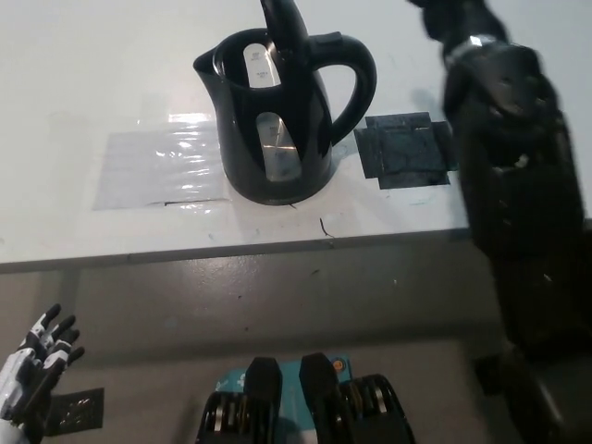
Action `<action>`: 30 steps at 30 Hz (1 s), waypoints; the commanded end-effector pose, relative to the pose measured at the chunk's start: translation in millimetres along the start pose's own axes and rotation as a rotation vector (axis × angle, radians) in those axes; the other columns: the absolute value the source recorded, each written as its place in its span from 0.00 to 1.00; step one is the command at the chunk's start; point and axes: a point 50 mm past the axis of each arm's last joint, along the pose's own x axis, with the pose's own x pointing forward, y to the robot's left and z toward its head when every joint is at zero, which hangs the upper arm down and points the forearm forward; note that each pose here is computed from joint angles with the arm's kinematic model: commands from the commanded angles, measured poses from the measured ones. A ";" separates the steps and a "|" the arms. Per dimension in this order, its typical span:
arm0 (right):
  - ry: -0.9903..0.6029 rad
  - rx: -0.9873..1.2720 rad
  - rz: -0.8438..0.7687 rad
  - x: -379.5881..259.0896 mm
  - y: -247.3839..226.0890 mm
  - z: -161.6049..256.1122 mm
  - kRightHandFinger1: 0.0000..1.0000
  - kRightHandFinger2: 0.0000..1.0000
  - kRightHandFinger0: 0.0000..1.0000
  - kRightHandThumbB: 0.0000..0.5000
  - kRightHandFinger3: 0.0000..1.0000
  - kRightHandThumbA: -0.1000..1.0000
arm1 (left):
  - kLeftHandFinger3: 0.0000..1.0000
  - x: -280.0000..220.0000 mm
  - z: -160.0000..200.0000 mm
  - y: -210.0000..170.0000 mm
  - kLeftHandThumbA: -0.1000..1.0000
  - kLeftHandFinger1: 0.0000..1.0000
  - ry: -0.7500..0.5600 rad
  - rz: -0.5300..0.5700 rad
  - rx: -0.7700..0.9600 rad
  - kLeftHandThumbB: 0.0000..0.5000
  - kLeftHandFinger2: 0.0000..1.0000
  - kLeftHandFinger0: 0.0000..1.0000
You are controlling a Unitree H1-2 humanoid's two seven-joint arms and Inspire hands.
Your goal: The robot uses its right hand to push down on the lid of a kettle kept in the middle of the desk to close it
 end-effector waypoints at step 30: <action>0.013 -0.275 -0.016 78.3 126.1 64.5 0.94 0.99 0.78 0.11 1.00 0.34 | 1.00 -20.8 -10.2 -14.0 0.45 1.00 0.047 -0.114 0.050 0.00 1.00 1.00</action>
